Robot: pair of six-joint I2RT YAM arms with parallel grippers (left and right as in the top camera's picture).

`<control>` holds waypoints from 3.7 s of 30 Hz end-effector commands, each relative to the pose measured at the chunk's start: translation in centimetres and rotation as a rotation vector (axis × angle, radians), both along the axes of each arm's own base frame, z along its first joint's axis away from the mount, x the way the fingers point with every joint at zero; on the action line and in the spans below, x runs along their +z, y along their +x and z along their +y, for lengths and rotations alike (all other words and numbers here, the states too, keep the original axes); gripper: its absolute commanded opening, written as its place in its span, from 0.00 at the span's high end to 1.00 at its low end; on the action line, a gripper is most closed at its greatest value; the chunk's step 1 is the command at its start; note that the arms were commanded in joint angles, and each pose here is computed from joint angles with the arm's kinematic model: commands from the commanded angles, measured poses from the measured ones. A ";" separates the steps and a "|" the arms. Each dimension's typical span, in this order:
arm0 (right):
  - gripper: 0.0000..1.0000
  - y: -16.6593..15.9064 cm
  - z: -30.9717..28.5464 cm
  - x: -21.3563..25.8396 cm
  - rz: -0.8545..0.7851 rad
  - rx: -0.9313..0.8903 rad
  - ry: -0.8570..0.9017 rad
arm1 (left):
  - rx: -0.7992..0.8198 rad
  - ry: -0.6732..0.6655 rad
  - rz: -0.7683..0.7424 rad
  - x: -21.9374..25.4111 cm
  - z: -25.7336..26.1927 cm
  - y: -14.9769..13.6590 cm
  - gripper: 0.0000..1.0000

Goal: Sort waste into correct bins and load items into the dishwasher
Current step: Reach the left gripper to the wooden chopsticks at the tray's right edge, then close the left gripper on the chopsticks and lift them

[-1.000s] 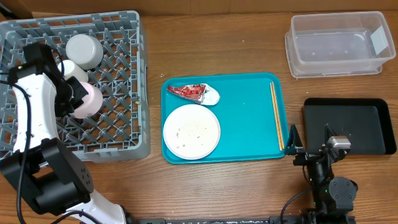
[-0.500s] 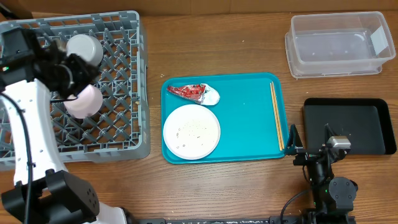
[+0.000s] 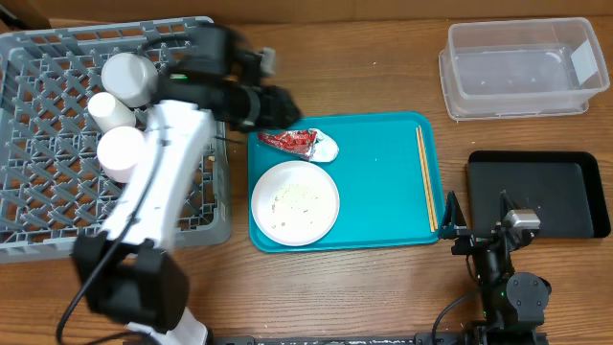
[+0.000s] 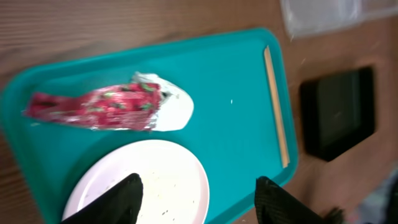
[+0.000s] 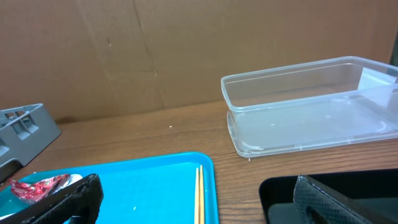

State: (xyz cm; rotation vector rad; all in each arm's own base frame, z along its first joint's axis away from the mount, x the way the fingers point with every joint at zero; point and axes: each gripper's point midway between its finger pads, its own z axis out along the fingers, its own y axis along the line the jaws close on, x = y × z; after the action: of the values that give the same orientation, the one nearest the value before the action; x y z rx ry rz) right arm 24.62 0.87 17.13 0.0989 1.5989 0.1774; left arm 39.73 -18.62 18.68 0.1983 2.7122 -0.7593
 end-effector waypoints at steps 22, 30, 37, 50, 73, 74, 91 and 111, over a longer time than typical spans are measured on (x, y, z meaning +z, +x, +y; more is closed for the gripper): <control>0.00 0.1 -0.1 -0.3 0.002 -0.006 0.003 | -0.095 0.169 0.238 -5.5 -6.8 -7.0 0.40; 0.00 0.1 -0.1 -0.3 0.002 -0.006 0.003 | -0.119 0.214 0.221 -5.7 -9.6 -9.1 0.44; 0.00 0.1 -0.1 -0.3 0.002 -0.006 0.003 | -0.155 0.189 0.159 -5.4 -13.8 -10.6 0.44; 0.00 0.1 -0.1 -0.3 0.002 -0.006 0.003 | 0.109 0.042 -0.170 -5.3 -21.8 -3.6 0.31; 0.00 0.1 -0.1 -0.3 0.002 -0.006 0.003 | -0.034 0.284 -0.588 -13.1 -25.1 1.6 0.26; 0.00 0.1 -0.1 -0.3 0.002 -0.006 0.003 | -0.038 0.293 -0.596 -13.3 -25.2 1.6 0.27; 0.00 0.1 -0.1 -0.3 0.002 -0.006 0.003 | 0.048 0.345 -0.524 -16.0 -24.1 0.4 0.50; 0.00 0.1 -0.1 -0.3 0.002 -0.006 0.003 | 0.171 0.263 -0.430 -16.5 -24.5 -0.6 0.52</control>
State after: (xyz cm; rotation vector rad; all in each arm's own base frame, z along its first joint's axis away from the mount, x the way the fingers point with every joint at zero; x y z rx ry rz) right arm 24.62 0.87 17.12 0.0989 1.5993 0.1774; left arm 39.40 -42.88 3.07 0.1905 2.3584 -0.2758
